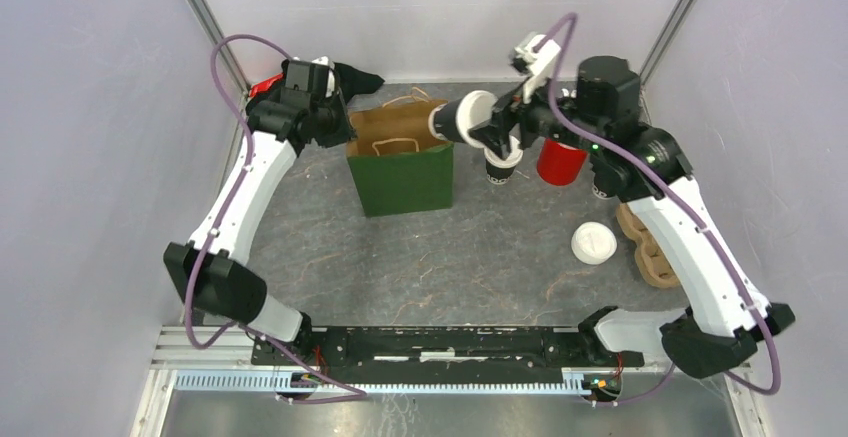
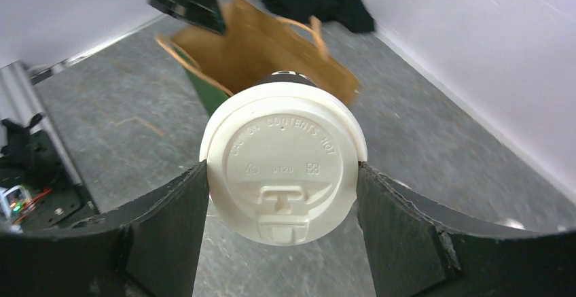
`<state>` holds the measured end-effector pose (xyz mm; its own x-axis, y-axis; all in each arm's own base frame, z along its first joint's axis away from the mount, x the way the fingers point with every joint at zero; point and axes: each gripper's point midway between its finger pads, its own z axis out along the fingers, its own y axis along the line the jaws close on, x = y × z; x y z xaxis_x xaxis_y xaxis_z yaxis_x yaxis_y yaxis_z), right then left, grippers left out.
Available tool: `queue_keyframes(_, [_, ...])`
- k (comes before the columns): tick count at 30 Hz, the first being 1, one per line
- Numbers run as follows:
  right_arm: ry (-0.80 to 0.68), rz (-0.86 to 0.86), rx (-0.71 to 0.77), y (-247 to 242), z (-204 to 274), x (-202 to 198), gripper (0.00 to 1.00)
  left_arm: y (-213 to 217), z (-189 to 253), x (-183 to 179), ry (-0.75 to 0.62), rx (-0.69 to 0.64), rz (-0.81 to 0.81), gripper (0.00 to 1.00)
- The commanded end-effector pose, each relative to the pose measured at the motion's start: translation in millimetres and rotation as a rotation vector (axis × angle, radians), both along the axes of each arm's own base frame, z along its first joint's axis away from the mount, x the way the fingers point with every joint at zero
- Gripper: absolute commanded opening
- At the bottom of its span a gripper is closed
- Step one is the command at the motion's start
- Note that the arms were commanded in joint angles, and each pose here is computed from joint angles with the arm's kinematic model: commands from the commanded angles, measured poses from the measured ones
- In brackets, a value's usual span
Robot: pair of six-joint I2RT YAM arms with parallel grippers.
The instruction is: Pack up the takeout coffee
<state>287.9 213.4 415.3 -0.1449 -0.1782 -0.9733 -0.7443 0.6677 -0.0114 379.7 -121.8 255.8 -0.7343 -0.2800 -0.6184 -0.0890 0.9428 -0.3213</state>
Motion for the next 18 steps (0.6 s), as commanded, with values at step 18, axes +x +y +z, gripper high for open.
queue_keyframes(18, [-0.192, 0.391, -0.237, 110.9, -1.0, -74.2, 0.55, -8.1, 17.3, -91.1, -0.477, -0.079, -0.261, 0.02])
